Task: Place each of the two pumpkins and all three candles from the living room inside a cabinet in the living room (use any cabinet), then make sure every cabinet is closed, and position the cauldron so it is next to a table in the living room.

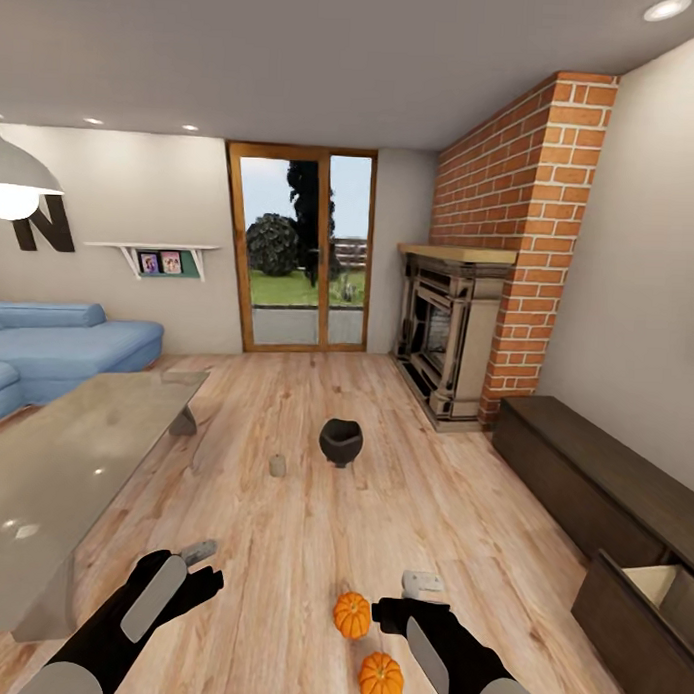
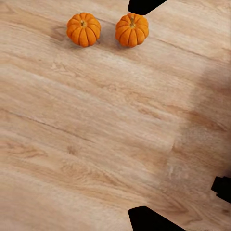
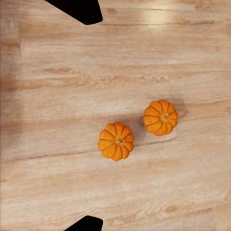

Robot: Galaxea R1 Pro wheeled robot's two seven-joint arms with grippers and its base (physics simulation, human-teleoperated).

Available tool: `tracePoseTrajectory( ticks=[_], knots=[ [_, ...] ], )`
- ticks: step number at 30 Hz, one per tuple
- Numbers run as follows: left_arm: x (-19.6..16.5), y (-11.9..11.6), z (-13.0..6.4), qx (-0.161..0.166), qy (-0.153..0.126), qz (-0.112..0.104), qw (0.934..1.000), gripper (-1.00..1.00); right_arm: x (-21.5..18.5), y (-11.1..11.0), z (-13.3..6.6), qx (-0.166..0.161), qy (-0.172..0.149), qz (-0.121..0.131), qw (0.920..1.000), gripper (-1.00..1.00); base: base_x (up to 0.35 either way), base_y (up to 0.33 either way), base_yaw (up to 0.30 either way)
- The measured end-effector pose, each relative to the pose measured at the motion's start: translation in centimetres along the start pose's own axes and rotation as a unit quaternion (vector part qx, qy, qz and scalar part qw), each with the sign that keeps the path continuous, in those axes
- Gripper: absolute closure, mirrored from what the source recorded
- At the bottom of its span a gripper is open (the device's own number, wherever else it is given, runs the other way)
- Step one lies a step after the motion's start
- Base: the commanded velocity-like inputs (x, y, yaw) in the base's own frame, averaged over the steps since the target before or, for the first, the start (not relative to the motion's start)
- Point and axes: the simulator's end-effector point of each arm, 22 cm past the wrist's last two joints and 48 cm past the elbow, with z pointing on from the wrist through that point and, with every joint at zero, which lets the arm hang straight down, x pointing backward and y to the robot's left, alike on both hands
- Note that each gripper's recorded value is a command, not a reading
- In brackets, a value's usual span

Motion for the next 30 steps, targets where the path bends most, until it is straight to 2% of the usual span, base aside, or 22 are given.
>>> tracePoseTrajectory(
  ticks=[9, 30],
  knots=[
    [0.1, -0.4, 0.0, 0.003, -0.001, -0.001, 1.0000, -1.00, 0.1, 0.0, 0.0, 0.000, 0.001, -0.001, 1.0000, -1.00, 0.008, 0.007, 0.000],
    [1.6, -0.1, 3.0, 0.007, -0.001, -0.002, 1.0000, -1.00, 2.6, -0.1, 2.7, -0.001, 0.008, -0.004, 1.0000, -1.00, 0.000, 0.000, 0.000]
  ],
)
